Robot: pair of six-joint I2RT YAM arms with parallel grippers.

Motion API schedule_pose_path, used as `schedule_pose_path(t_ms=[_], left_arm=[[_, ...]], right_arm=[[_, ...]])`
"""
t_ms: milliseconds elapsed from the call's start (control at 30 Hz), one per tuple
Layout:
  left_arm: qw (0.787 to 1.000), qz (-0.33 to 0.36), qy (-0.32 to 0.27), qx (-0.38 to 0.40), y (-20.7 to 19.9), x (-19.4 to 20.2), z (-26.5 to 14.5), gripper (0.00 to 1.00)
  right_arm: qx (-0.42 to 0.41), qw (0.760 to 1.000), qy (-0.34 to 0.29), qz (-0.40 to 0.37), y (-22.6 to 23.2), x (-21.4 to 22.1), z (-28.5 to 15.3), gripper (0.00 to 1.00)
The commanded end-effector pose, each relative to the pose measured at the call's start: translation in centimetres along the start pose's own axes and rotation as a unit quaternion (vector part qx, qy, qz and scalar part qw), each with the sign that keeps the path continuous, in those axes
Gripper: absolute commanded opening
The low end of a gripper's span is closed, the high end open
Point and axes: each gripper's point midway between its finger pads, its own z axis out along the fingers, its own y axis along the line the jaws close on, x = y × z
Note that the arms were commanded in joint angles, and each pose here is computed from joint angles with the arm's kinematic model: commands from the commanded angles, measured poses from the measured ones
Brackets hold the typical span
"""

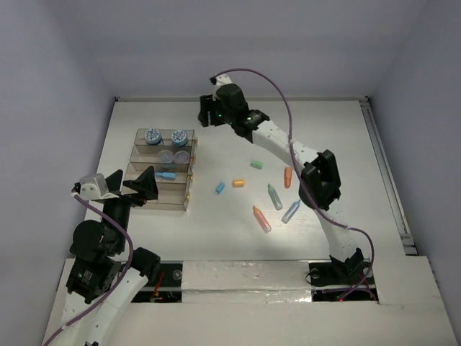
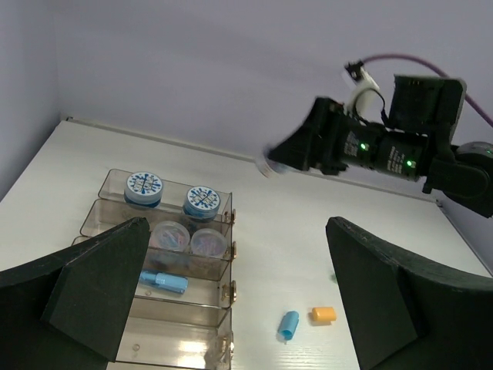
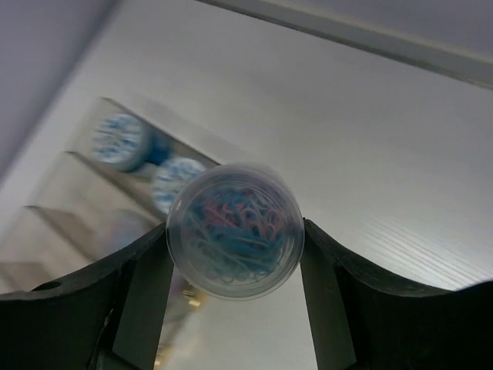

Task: Sort the stationery into containers
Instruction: Place the stationery in the storage box.

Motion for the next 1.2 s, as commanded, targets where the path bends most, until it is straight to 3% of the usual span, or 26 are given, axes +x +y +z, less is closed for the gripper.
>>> schedule_pose_path(t_ms=[0, 200, 567, 1167], left_arm=[[1.000, -0.002, -0.010, 0.006, -0.4, -0.4, 0.4, 0.99], [1.000, -0.002, -0.010, 0.010, -0.5, -0.4, 0.4, 0.99], [1.000, -0.003, -0.011, 0.012, -0.6, -0.5, 0.4, 0.99], [1.000, -0.008, -0.019, 0.017, -0.6, -0.9, -0.1, 0.99]], right_arm=[[-0.131, 0.989, -0.072, 0.009, 9.2, -3.8, 0.7, 0.45], [-0.227, 0.966, -0.118, 0.029, 17.4, -3.9, 1.2, 0.44], [-0.296, 0.939, -0.159, 0.068, 23.3, -1.5, 2.5, 0.42], [-0.291, 0.945, -0.125, 0.081, 25.1, 4.8, 5.0, 0.43]])
